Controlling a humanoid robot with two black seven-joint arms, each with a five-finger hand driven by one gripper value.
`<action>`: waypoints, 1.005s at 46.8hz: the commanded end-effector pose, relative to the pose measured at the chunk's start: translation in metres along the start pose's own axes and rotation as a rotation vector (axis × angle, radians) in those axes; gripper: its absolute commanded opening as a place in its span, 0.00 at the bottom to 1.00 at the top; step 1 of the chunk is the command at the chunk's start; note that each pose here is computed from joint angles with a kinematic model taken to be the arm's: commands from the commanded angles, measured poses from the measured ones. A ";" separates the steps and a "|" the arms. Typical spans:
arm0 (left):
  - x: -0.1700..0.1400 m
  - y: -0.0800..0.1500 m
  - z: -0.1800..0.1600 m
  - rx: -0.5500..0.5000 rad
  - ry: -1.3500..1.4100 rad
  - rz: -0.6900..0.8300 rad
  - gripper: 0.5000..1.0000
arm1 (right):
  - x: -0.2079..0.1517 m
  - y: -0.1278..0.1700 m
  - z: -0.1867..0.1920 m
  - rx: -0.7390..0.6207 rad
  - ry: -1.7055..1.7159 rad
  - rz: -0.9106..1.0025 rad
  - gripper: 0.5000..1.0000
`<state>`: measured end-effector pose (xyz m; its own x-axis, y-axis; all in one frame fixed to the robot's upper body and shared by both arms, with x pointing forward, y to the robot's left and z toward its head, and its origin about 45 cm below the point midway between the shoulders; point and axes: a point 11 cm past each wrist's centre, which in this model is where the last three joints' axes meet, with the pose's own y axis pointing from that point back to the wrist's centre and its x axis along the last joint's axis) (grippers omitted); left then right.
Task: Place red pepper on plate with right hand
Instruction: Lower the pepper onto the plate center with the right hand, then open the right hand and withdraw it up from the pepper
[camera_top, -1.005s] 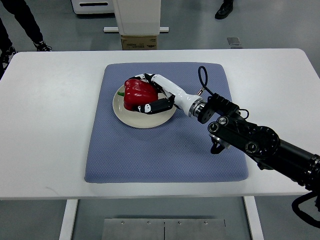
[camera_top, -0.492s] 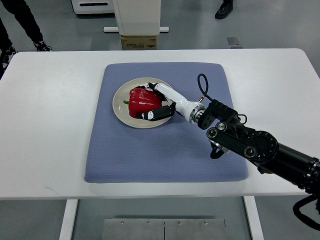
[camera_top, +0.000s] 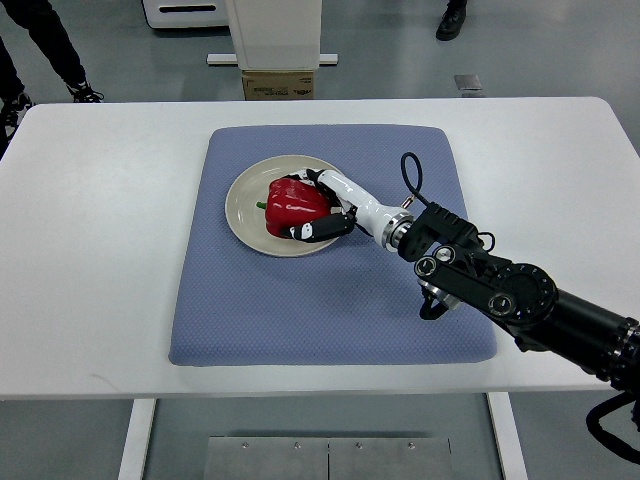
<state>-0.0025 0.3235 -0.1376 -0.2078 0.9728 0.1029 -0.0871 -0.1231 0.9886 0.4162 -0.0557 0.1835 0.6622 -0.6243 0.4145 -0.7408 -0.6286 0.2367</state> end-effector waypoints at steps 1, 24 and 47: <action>0.000 0.000 0.000 0.000 0.001 0.000 1.00 | 0.000 0.000 -0.001 0.005 -0.001 0.001 0.42; 0.000 0.000 0.000 0.000 0.001 0.000 1.00 | 0.006 -0.002 -0.007 0.016 -0.044 0.015 1.00; 0.000 0.000 0.000 0.000 0.000 0.000 1.00 | 0.084 0.016 -0.005 0.052 -0.334 0.235 1.00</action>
<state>-0.0023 0.3234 -0.1376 -0.2083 0.9727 0.1025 -0.0875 -0.1229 0.9886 0.4562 -0.1044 0.2267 0.5205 -0.8313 0.1948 -0.8538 -0.5033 0.1336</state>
